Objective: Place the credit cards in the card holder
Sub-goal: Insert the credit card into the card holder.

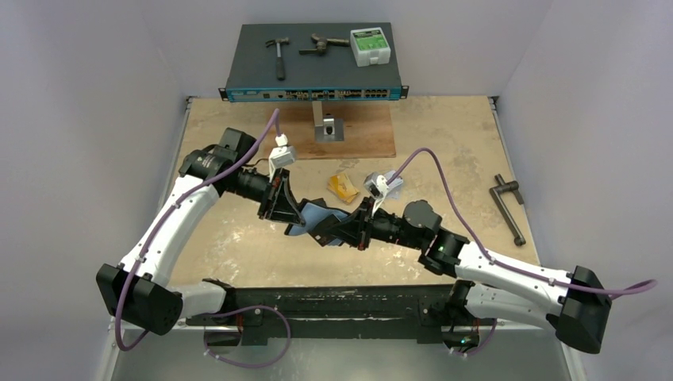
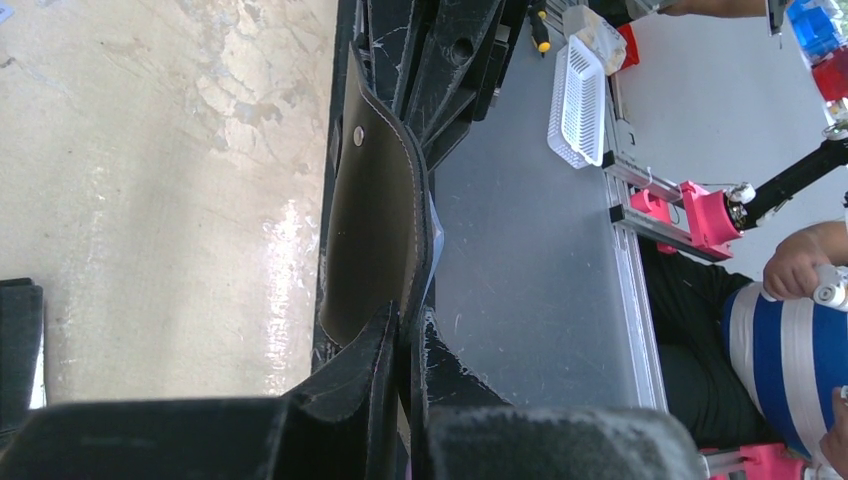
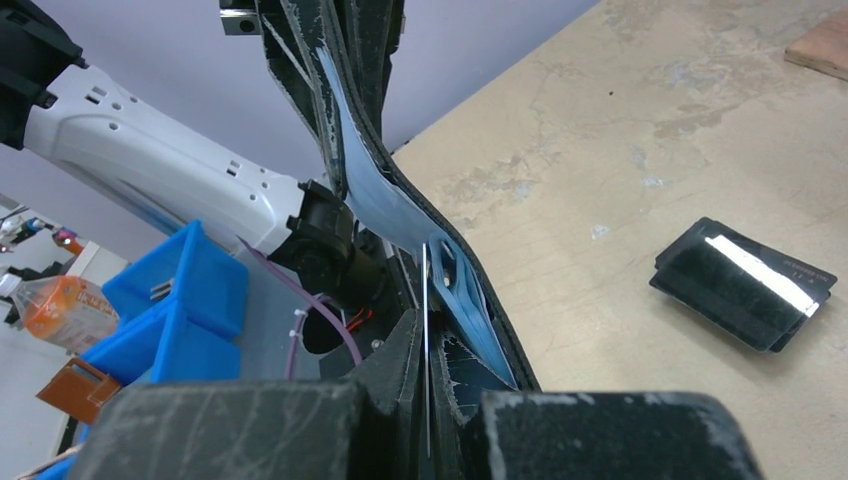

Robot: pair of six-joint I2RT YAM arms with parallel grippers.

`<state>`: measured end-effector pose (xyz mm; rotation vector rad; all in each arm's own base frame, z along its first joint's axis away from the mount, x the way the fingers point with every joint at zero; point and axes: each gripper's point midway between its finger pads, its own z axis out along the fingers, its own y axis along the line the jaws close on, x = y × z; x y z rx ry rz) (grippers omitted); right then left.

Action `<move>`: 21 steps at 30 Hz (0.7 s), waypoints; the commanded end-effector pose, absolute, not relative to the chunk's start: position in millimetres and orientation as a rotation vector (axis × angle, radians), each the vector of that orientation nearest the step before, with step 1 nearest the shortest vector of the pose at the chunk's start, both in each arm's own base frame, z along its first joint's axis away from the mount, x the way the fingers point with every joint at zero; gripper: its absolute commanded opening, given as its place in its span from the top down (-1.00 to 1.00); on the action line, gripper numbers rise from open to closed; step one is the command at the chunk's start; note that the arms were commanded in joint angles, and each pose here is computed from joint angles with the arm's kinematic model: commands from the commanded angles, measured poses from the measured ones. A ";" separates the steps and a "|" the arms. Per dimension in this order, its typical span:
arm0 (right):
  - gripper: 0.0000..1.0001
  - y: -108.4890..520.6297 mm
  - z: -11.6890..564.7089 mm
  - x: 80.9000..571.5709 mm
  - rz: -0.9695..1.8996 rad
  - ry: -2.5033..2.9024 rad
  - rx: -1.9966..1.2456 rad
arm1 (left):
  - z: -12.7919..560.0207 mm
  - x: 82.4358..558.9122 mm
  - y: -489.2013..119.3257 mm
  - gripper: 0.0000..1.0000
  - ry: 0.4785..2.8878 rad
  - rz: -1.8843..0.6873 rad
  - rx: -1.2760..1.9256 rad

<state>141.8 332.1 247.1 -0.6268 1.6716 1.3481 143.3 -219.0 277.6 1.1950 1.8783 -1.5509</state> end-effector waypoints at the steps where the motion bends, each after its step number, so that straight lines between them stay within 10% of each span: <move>1: 1.00 336.9 282.7 146.4 1.347 1.550 -0.662 | 302.2 130.9 -224.6 1.00 1.747 -1.641 1.232; 21: 1.00 349.2 290.6 137.3 1.399 1.493 -0.764 | 299.3 127.2 -223.5 1.00 1.751 -1.651 1.247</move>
